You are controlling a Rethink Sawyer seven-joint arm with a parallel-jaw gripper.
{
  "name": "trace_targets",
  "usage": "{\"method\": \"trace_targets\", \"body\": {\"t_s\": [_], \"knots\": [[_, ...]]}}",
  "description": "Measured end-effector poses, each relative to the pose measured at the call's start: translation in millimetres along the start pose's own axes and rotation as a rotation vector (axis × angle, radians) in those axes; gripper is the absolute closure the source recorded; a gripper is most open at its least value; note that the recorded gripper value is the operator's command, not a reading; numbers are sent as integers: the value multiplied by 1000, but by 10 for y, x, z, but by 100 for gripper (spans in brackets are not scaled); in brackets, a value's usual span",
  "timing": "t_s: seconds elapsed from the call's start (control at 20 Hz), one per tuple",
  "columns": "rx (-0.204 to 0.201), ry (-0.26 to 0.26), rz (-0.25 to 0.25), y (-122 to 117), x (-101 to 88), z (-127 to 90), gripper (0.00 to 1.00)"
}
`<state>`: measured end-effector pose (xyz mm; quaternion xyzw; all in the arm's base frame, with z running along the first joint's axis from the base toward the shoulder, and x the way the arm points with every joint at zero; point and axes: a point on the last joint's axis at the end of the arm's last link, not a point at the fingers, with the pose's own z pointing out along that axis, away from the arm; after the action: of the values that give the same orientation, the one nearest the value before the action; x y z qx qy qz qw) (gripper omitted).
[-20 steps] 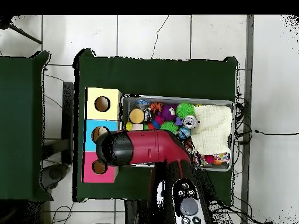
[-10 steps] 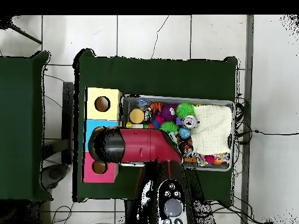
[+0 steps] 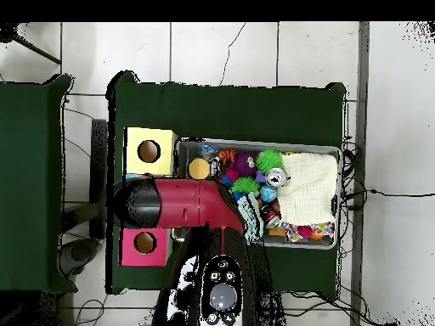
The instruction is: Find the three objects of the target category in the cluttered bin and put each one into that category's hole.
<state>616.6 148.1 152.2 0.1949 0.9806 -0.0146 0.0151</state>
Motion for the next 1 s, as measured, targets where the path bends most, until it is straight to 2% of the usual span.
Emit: {"method": "trace_targets", "body": {"t_s": [0.25,0.65,0.85,1.0], "knots": [[3,-21,25,115,-53,-4,100],[10,-36,46,163,-100,-4,100],[-1,-61,53,238,-146,-138,100],[-15,-82,60,297,-196,-325,100]]}}
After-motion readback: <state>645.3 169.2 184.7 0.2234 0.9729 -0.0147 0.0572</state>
